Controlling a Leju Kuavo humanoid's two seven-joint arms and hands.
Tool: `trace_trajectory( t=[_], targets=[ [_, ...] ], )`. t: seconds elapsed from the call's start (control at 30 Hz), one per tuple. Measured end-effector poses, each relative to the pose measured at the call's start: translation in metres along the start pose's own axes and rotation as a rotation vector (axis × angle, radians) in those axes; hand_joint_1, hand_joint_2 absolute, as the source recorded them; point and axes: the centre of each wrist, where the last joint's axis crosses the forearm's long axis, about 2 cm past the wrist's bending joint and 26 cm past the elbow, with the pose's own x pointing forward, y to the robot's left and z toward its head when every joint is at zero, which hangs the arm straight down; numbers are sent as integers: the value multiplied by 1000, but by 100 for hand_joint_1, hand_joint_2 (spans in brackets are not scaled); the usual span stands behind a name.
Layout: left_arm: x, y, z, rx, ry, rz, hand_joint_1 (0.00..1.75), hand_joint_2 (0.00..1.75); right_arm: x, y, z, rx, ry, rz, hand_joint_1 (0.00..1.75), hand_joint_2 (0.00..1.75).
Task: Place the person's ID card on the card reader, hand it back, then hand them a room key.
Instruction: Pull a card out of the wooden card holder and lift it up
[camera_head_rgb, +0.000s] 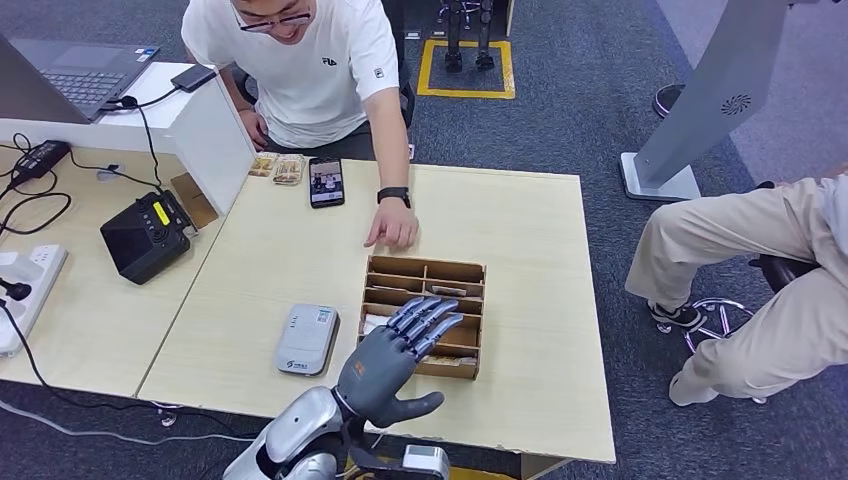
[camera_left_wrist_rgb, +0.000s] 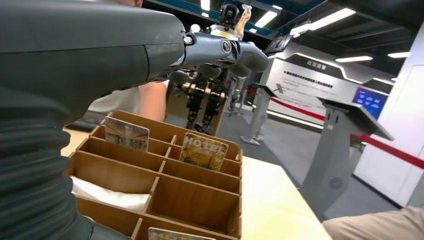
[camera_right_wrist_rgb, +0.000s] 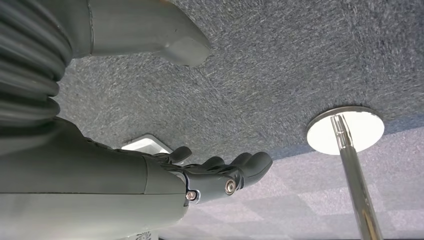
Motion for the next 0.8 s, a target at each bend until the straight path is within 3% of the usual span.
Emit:
trace_trajectory(
  t=[0.27,0.8],
  targets=[
    [-8,-7,1,-35,93,-121,0,175,0,0,0,6,2,12,0,175],
    [-6,-19,0,42,228,-254,0,175,0,0,0,5,31,12,0,175]
  ],
)
